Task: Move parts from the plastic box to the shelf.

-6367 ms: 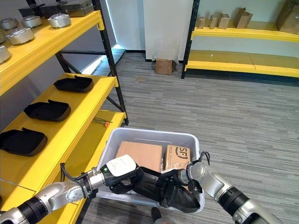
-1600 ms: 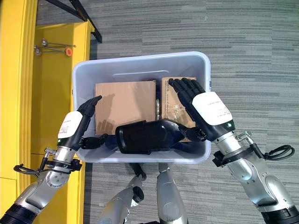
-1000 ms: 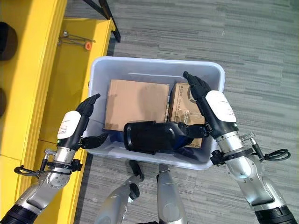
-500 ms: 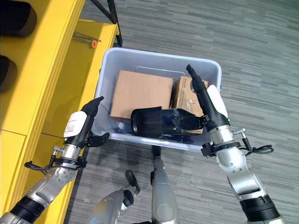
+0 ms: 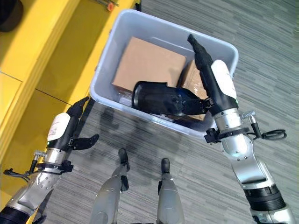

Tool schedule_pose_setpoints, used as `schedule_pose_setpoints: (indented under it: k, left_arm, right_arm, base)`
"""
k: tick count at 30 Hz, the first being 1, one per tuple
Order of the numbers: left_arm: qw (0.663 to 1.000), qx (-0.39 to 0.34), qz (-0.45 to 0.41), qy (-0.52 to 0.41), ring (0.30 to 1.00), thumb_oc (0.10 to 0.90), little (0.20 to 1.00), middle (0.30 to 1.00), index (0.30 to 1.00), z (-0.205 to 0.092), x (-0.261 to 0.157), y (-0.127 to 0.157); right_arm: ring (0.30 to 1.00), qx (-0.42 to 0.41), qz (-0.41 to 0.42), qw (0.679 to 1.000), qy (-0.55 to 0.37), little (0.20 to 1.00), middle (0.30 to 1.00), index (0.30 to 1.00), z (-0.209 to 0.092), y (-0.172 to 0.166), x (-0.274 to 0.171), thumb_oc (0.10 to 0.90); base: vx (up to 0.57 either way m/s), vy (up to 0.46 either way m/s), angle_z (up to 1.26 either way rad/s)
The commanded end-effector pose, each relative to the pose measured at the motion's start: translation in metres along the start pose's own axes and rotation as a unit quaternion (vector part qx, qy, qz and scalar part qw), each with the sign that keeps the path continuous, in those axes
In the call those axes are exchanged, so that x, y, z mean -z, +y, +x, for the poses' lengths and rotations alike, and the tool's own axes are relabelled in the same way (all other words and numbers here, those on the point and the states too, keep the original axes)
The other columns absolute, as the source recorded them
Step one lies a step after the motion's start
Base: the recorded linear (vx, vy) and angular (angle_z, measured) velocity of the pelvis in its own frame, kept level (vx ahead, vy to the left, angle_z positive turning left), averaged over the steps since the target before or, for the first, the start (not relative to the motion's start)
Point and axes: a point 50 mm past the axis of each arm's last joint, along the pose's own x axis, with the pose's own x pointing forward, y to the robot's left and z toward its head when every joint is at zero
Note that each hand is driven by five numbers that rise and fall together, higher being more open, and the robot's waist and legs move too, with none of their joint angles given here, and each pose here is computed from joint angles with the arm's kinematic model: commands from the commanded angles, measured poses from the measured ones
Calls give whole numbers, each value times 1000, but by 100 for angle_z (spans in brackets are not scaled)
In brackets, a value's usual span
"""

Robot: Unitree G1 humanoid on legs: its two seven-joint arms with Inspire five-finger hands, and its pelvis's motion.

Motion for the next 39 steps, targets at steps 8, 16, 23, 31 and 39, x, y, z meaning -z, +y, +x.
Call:
schedule_pose_setpoints:
  k: [8,16,23,31,39]
  left_arm:
    - [993,-89,-12,-72,1000,900,1000,1000,1000,21,-25,25]
    - [994,-76,3,-73,1000,900,1000,1000,1000,22,-23,27]
    - [994,-66,8,-82,1000,900,1000,1000,1000,24,-27,28]
    - [995,-49,21,-89,1000,900,1000,1000,1000,23,-28,29]
    - [994,-58,19,-87,1000,900,1000,1000,1000,25,-26,33]
  right_arm:
    - [1000,23,-149,981,-122,1000,1000,1000,10,-38,-43,900]
    - [1000,25,-247,957,-149,1000,1000,1000,16,-47,-53,900]
    - [1000,86,-294,937,-170,1000,1000,1000,24,-59,-60,900]
    - [1000,40,-298,941,-152,1000,1000,1000,36,-57,-59,900]
    - [1000,19,-292,946,-142,1000,1000,1000,36,-45,-51,900]
  base:
    - [18,39,-10]
    - [1,1,0]
    - [-3,-5,0]
    - [0,0,0]
    - [0,0,0]
